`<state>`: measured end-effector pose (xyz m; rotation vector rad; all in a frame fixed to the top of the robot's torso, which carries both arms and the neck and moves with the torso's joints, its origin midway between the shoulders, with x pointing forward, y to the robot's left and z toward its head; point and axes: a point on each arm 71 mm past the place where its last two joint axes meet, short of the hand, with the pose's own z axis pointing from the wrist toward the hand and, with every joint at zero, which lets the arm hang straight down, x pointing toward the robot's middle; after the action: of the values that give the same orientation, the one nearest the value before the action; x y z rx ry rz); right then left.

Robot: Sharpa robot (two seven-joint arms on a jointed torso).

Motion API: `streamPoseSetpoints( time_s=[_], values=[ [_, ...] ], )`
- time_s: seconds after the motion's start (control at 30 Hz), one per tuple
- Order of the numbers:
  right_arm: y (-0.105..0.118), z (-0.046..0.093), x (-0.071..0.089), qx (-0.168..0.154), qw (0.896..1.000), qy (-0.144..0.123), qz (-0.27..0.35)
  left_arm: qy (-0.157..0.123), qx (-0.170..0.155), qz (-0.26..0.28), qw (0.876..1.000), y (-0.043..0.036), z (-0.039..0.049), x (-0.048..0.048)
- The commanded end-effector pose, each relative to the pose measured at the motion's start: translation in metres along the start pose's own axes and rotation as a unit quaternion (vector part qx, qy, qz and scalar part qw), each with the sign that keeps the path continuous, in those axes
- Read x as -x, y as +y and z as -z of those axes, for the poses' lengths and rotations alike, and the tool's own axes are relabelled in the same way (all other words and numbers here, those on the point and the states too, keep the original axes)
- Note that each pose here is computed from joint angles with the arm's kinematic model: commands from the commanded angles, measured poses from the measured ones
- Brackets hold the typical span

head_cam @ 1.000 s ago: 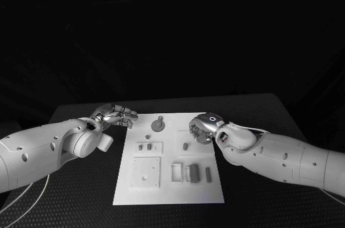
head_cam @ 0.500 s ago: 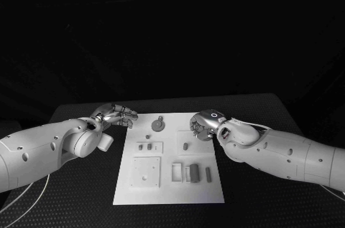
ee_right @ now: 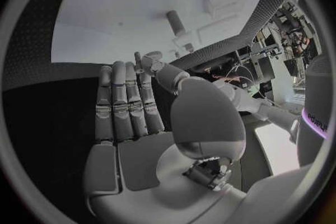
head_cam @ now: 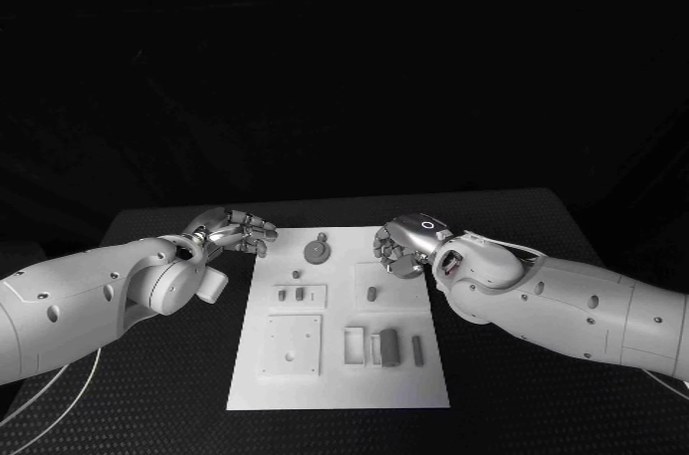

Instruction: Assemble the parts on the task board

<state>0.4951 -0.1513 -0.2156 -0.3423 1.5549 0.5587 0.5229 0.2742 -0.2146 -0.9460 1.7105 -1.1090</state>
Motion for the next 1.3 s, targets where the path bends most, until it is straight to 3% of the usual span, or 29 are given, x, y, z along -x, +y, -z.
streamPoseSetpoints(
  time_s=[0.03, 0.37, 0.7, 1.3],
  values=[
    [0.012, -0.001, 0.003, 0.019, 0.999, -0.018, -0.027, 0.002, -0.005, -0.002, 1.0, -0.0015, -0.0007, 0.0001],
    [0.061, -0.013, 0.001, 0.079, 0.996, -0.015, -0.049, -0.016, -0.006, -0.006, 1.0, -0.001, -0.0021, 0.0091],
    [0.107, -0.015, -0.026, 0.131, 0.99, 0.002, -0.054, -0.022, -0.01, -0.008, 1.0, -0.0053, -0.0053, 0.0116],
    [0.137, -0.012, -0.062, 0.162, 0.985, 0.034, -0.045, -0.023, -0.012, -0.009, 1.0, -0.0089, -0.0075, 0.0113]
  ],
)
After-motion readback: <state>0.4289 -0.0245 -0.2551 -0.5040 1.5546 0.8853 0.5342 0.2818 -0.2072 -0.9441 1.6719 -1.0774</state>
